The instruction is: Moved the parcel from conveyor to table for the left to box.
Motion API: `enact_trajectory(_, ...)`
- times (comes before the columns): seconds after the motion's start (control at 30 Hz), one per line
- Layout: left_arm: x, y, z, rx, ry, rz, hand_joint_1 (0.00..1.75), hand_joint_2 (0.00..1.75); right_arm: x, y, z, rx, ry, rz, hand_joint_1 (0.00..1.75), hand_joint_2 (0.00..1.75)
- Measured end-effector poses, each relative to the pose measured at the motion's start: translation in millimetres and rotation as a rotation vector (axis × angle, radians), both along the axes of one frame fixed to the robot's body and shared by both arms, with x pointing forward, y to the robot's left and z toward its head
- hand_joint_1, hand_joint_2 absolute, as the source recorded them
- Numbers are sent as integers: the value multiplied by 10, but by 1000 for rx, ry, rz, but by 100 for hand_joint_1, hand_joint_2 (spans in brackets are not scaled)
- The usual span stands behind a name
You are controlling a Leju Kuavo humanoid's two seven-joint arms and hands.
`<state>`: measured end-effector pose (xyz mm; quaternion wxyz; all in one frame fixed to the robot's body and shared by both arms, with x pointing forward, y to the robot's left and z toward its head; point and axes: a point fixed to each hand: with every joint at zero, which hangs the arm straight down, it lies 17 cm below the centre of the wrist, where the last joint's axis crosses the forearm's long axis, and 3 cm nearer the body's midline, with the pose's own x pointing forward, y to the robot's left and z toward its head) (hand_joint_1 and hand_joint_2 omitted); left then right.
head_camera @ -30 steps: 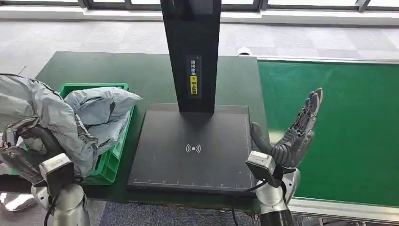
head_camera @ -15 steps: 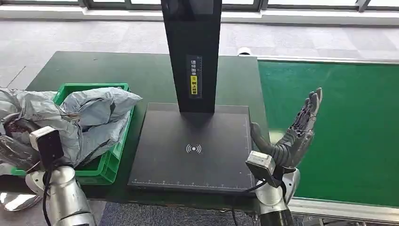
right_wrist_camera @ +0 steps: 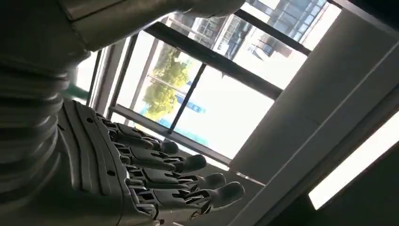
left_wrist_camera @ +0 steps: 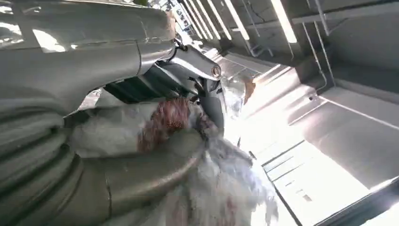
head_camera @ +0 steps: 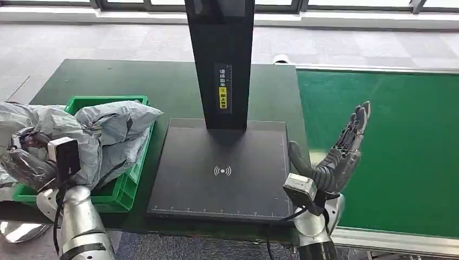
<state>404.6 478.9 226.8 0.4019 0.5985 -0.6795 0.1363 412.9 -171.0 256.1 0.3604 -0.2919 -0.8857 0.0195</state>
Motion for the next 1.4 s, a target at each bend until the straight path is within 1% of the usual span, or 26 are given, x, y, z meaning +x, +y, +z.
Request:
enact_trajectory(0.2, 55, 69, -126, -34, 18, 0, 0, 175, 7, 13, -25, -1, 7, 3, 0, 175)
enact_trajectory(0.77, -47, 140, -242, -68, 16, 19, 0, 175, 36, 78, -150, -5, 40, 20, 0, 175)
enact_trajectory(0.83, -119, 144, -143, -26, 15, 33, 0, 175, 36, 84, -156, -6, 41, 21, 0, 175)
enact_trajectory(0.87, -197, 152, -50, -5, -1, 49, 0, 175, 37, 81, -158, -3, 42, 21, 0, 175)
enact_trajectory(0.9, -341, 181, 100, 17, -44, 73, 0, 175, 39, 83, -163, -2, 44, 22, 0, 175)
enact_trajectory(0.93, -467, 186, 232, 24, -93, 87, 0, 0, 40, 82, -167, -1, 45, 22, 0, 175)
enact_trajectory(1.0, -754, 168, 553, 22, -237, 95, 0, 0, 42, 85, -173, -1, 46, 23, 0, 175)
enact_trajectory(1.03, -850, 126, 702, 23, -299, 85, 0, 0, 42, 85, -172, -1, 46, 23, 0, 175)
enact_trajectory(1.13, -1203, -9, 1077, 36, -463, 51, 0, 0, 42, 84, -172, -1, 46, 22, 0, 175)
enact_trajectory(1.2, -1385, -153, 1360, 59, -565, 10, 0, 0, 43, 78, -174, 4, 47, 22, 0, 175)
enact_trajectory(1.27, -1522, -291, 1592, 96, -633, -23, 0, 0, 44, 76, -175, 6, 47, 22, 0, 175)
enact_trajectory(1.4, -1705, -420, 1836, 135, -711, -51, 0, 0, 44, 75, -175, 6, 47, 22, 0, 175)
